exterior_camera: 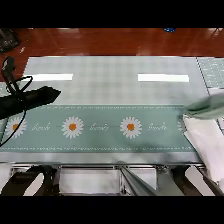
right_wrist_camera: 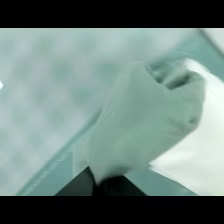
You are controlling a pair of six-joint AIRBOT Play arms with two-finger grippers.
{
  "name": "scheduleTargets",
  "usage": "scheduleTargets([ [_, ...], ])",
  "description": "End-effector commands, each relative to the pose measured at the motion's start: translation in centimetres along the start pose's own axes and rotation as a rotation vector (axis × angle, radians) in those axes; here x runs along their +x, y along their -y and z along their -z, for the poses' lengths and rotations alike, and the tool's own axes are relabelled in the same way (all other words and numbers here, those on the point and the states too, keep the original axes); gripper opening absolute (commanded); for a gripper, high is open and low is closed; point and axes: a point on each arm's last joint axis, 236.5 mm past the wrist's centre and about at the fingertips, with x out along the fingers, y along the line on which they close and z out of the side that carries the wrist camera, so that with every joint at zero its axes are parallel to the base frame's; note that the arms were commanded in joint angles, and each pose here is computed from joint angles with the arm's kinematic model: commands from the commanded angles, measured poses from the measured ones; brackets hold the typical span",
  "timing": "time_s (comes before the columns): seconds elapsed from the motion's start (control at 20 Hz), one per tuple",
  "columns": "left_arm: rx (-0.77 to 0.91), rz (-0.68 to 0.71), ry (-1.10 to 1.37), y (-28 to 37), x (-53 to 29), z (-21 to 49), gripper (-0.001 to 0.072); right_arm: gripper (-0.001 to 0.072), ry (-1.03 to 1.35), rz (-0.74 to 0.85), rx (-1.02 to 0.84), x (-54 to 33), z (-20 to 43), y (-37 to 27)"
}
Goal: Fold the shirts.
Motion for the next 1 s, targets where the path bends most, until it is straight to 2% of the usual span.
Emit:
scheduleTargets([
  [0.0,0.005,-0.001,0.017,0.0,-0.1,-0.4,0.0033,0.0023,-0.075,0.276,0.231,-0.5,5.0,11.6],
  [0.1,0.003,-0.001,0.015,0.0,0.0,-0.4,0.0033,0.0023,-0.104,0.399,0.347,-0.8,8.1,15.8],
  [0.25,0.012,0.007,-0.019,0.3,0.1,0.5,0.0033,0.0034,-0.108,0.645,0.396,-1.4,11.6,21.3],
  [0.35,0.036,0.019,-0.046,0.8,0.2,1.2,0.0033,0.0406,-0.198,0.709,0.43,0.0,14.1,23.0],
  [0.4,0.042,0.023,-0.048,1.0,0.2,1.3,0.0033,0.0414,-0.219,0.708,0.417,0.9,14.4,23.3],
  [0.5,0.062,0.017,-0.034,0.8,0.6,0.9,0.0033,0.0414,-0.149,0.697,0.353,2.0,12.0,23.7],
  [0.6,0.07,-0.018,0.031,-0.5,0.8,-1.3,0.0033,0.0402,-0.005,0.631,0.208,3.1,7.3,22.5],
  [0.65,0.056,-0.034,0.06,-1.1,0.5,-2.9,0.0033,0.0368,0.099,0.561,0.123,3.6,4.0,20.7],
  [0.7,0.049,-0.047,0.097,-1.3,-0.2,-5.4,0.0033,0.0254,0.224,0.461,0.035,3.7,0.1,17.6],
  [0.75,0.056,-0.049,0.141,-0.9,-1.4,-8.3,0.0033,0.0107,0.322,0.336,-0.059,3.7,-3.4,13.4],
  [0.8,0.077,-0.041,0.185,0.1,-2.8,-11.1,0.0032,0.0024,0.393,0.171,-0.169,3.7,-6.4,7.5],
  [0.85,0.113,-0.022,0.235,1.9,-4.3,-14.2,0.0032,0.0024,0.426,0.0,-0.25,3.7,-8.1,1.3],
  [0.95,0.199,0.043,0.313,6.7,-6.7,-18.7,0.0032,0.0024,0.38,-0.302,-0.426,3.8,-7.5,-11.6],
])
